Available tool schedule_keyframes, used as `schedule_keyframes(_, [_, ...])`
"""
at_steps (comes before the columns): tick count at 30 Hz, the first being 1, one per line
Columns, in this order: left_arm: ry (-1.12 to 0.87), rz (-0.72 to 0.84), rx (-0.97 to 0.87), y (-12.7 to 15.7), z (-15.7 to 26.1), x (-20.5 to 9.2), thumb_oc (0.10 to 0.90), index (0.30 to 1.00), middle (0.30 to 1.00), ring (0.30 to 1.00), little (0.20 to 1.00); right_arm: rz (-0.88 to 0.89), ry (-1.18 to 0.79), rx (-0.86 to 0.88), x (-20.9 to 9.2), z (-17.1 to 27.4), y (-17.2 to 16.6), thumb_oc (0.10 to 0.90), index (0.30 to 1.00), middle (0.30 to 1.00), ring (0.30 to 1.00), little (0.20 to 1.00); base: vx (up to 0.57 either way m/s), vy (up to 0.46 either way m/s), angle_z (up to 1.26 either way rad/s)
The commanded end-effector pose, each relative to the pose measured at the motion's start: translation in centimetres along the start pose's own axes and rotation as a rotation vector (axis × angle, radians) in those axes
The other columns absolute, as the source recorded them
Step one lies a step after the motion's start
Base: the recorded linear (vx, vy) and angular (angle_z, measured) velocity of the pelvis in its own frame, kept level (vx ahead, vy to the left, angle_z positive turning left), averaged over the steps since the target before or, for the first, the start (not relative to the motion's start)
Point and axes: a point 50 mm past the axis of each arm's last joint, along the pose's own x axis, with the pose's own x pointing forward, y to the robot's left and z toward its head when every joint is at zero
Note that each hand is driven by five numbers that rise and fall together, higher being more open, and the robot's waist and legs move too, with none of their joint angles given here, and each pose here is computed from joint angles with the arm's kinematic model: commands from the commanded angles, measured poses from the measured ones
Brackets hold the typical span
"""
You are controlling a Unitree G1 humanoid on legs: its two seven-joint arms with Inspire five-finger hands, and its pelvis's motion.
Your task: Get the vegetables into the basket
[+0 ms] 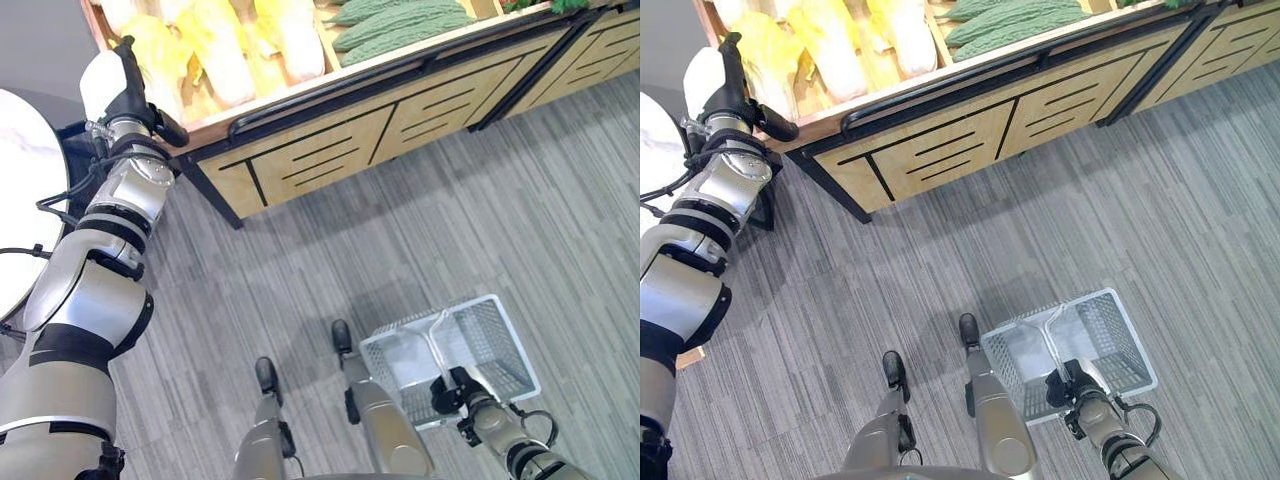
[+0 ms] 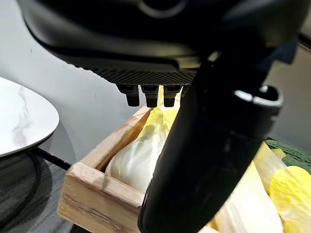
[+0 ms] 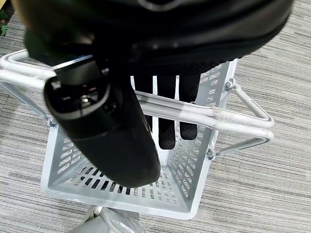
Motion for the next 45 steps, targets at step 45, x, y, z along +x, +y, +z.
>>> schedule_keyframes(45, [0.164,0.323,-0.418,11.4,-0.6,2.9,0.900,1.000,1.000,1.000,1.000,0.075,0.137,0.075,-1.3,-4.3,2.0,0.400,0.300,0.300,0.300,0.300,0.01,-0.017,-0.04])
